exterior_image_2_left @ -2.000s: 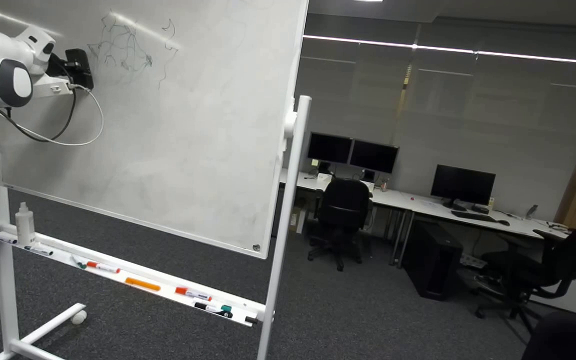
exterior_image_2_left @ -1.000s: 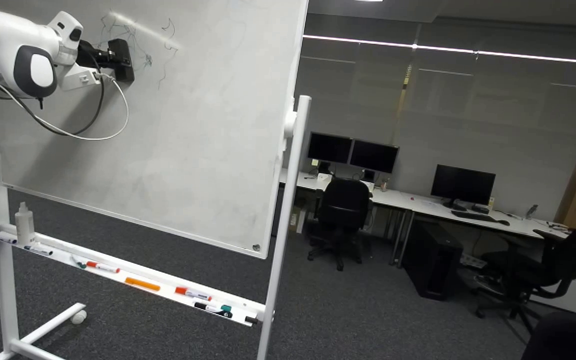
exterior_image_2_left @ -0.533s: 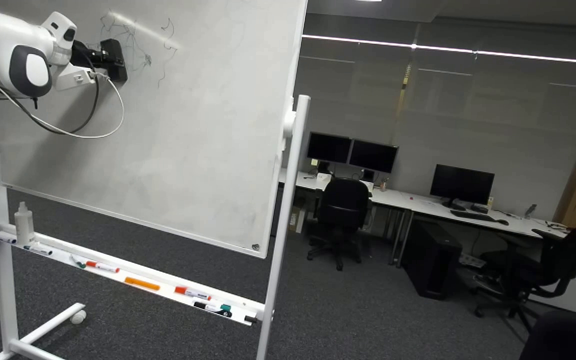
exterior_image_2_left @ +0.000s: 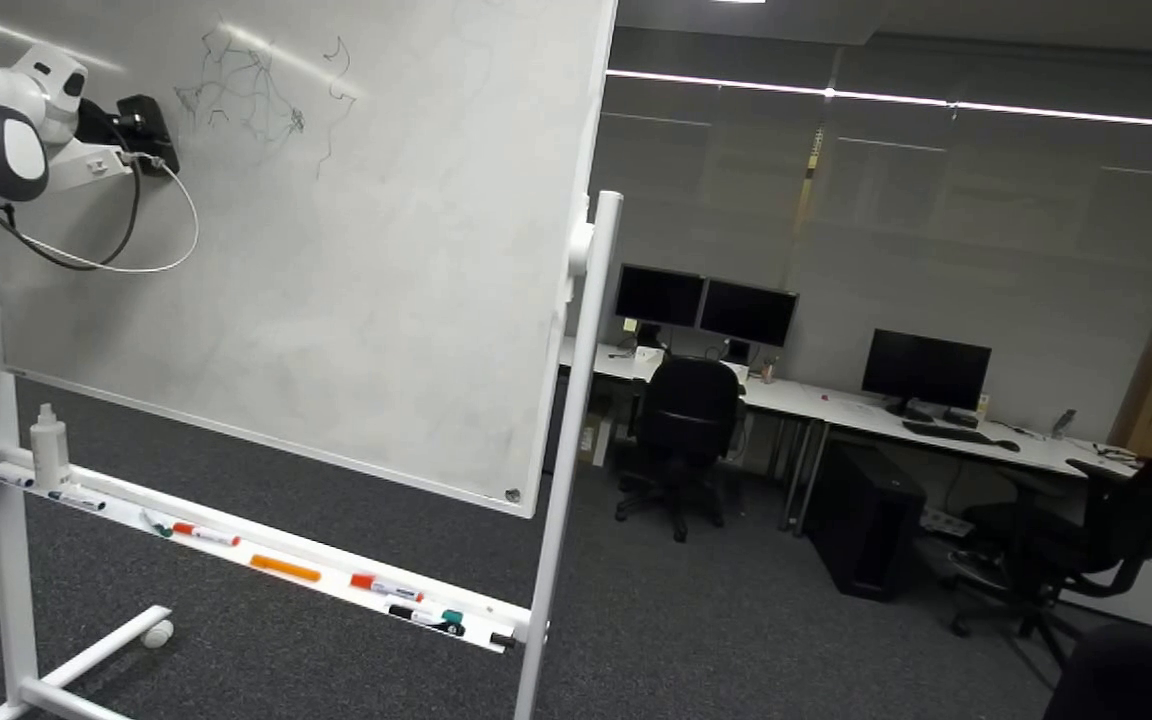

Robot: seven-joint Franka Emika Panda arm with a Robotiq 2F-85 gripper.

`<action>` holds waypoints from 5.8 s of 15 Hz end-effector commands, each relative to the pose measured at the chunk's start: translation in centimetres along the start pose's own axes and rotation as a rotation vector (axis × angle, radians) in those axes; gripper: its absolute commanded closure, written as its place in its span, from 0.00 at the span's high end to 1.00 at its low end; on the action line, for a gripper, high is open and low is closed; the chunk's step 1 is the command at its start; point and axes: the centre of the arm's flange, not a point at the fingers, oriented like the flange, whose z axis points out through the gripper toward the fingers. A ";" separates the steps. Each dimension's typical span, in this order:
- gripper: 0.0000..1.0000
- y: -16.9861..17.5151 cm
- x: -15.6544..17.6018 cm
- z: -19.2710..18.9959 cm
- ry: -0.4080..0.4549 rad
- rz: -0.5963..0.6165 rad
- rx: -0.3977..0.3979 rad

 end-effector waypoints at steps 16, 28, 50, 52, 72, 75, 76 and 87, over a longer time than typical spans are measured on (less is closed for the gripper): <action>0.30 16.5 3.5 -2.0 -0.012 0.069 -0.245; 0.30 10.7 5.5 0.4 -0.008 -0.023 -0.105; 0.30 15.2 1.8 -0.9 -0.051 0.032 -0.135; 0.30 17.7 1.2 -1.4 -0.053 0.064 -0.176; 0.30 0.4 -0.1 3.9 -0.119 -0.027 0.162; 0.30 2.8 1.1 2.9 -0.104 -0.033 0.120; 0.30 3.6 1.5 2.6 -0.099 -0.030 0.107; 0.30 18.5 2.3 -2.0 -0.045 0.111 -0.158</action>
